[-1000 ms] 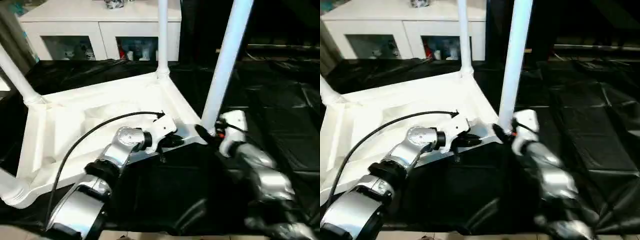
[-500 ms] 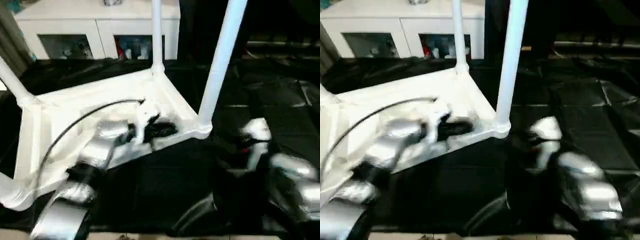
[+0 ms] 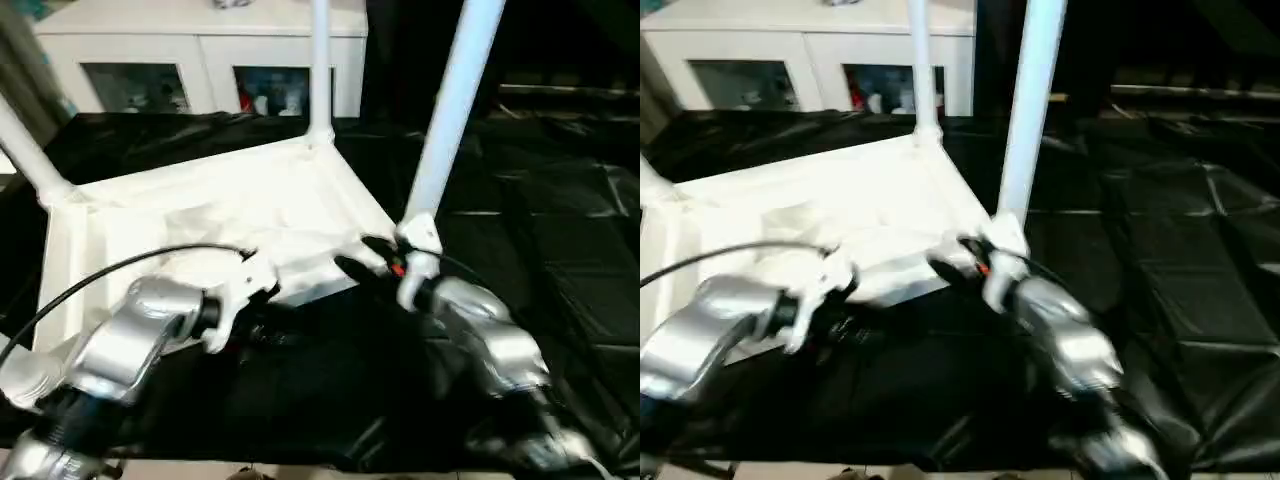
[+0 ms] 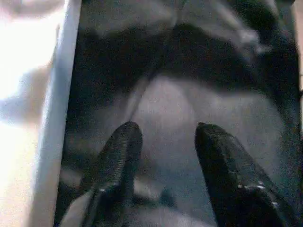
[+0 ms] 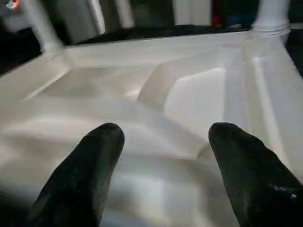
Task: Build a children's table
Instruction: Rotate table base
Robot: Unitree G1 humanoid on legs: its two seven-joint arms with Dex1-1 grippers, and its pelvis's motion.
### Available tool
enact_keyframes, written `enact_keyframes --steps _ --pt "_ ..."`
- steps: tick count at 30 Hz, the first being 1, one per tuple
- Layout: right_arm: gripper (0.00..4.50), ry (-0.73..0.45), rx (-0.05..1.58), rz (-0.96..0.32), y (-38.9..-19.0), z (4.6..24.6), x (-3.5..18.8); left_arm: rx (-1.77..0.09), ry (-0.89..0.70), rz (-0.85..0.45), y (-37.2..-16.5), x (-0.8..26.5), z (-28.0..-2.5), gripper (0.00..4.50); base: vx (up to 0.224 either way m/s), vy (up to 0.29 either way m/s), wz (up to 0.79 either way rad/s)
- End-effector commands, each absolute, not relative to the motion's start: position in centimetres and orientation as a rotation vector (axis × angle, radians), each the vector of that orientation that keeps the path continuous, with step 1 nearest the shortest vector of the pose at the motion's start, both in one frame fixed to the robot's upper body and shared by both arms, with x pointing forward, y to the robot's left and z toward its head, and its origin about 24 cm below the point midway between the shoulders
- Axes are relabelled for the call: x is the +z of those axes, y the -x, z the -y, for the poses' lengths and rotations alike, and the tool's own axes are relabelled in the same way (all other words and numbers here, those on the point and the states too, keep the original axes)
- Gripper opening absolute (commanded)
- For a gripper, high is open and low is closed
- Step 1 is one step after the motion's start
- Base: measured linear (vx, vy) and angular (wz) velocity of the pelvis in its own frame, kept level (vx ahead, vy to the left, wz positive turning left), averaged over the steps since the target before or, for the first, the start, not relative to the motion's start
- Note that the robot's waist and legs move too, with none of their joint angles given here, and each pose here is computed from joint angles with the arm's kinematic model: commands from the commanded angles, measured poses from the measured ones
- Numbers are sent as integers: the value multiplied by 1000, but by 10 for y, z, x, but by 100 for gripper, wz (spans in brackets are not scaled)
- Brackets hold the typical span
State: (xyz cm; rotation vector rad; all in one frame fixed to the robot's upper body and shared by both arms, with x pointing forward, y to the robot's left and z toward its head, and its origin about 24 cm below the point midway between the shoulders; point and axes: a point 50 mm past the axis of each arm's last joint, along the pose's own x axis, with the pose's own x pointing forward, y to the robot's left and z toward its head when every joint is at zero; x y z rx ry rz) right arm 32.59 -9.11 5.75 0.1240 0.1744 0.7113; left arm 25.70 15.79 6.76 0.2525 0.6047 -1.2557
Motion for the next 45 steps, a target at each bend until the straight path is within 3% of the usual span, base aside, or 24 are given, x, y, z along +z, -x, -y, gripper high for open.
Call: enact_keyframes --steps 1,3,10,12,24,32,39,45 --pt "333 -136 666 -176 -330 95 55 -1240 -272 -612 -254 70 -159 249 0 0 0" --pt "333 -208 582 -171 -340 94 56 -1183 -283 -635 -248 68 -163 285 0 0 0" --pt "333 -204 415 -171 -354 104 52 -1084 -323 -657 -246 62 -169 332 0 0 0" --pt "333 -215 238 -164 -363 122 51 -1047 -348 -667 -246 59 -173 342 0 0 0" --pt "333 -321 -119 -133 -377 183 58 -992 -387 -648 -249 61 -180 436 0 0 0" --pt "333 -292 -244 -82 -379 222 70 -986 -407 -643 -248 59 -181 436 0 0 0" --pt "333 -217 -238 -56 -374 247 75 -1039 -402 -566 -245 63 -184 436 0 0 0" --pt "333 -139 56 -54 -375 223 74 -1127 -309 -550 -232 72 -191 436 0 0 0"
